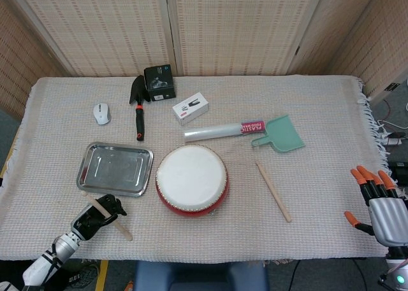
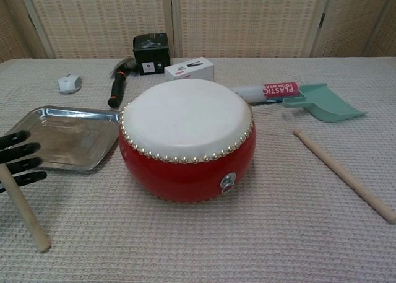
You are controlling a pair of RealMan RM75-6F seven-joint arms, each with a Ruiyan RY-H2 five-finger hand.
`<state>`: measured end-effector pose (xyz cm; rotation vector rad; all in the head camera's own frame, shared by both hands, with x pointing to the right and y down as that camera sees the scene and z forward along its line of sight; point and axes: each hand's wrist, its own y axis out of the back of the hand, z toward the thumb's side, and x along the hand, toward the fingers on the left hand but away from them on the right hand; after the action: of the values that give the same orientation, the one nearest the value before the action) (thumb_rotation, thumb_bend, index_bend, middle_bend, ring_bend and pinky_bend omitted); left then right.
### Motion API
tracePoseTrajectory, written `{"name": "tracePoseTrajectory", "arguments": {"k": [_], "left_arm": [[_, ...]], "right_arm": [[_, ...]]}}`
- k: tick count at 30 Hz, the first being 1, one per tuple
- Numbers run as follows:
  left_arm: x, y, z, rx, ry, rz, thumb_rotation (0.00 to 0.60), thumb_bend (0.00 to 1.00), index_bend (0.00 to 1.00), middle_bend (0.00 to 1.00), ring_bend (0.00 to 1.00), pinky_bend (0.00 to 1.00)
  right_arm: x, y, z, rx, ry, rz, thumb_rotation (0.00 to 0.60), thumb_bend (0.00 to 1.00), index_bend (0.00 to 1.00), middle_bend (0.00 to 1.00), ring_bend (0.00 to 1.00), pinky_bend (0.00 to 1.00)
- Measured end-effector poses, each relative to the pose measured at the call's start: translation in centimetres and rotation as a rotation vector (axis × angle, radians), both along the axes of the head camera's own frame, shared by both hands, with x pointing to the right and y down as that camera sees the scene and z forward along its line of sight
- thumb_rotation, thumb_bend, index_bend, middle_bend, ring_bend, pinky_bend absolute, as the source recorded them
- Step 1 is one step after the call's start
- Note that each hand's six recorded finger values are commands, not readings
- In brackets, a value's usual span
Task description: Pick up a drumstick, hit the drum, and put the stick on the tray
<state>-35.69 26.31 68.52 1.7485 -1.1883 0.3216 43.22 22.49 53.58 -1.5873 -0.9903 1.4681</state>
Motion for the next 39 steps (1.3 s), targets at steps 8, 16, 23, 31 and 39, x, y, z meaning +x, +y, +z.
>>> {"name": "tracePoseTrajectory", "arguments": {"k": [8,16,23,31,39], "left_arm": [[0.4,0.0,-0.1,0.021,-0.015,0.03,0.6,0.2,0.6,0.62,0.55,0.5],[0.7,0.3,-0.1,0.053,-0.05,0.085,0.6,0.2,0.68,0.69,0.61,0.56],[1.2,0.5,-0.2,0.097,-0.1,0.151,0.6,0.2,0.72,0.74,0.66,0.6],[2.0,1.2,-0.5,0.154,-0.16,0.241,0.6,0.2,0.78,0.78,0.7,0.61],[2.8,2.2,-0.4,0.19,-0.212,0.313,0.6,0.2,0.83,0.83,0.75,0.64]], "right_arm": [[-0.1,0.0,-0.1,0.003,0.0,-0.002,0.6,0.21,0.0,0.02,0.0,0.0],[-0.1,0.0,-0.2,0.011,0.0,-0.004,0.6,0.21,0.0,0.02,0.0,0.0],[-0.2,0.0,-0.3,0.017,-0.002,-0.006,0.6,0.21,0.0,0.02,0.0,0.0],[-0.2,0.1,-0.4,0.021,-0.004,-0.006,0.6,0.21,0.0,0.02,0.0,0.0],[-0.2,0.1,-0.6,0.026,-0.003,-0.007,0.6,0.21,0.0,0.02,0.0,0.0]]}}
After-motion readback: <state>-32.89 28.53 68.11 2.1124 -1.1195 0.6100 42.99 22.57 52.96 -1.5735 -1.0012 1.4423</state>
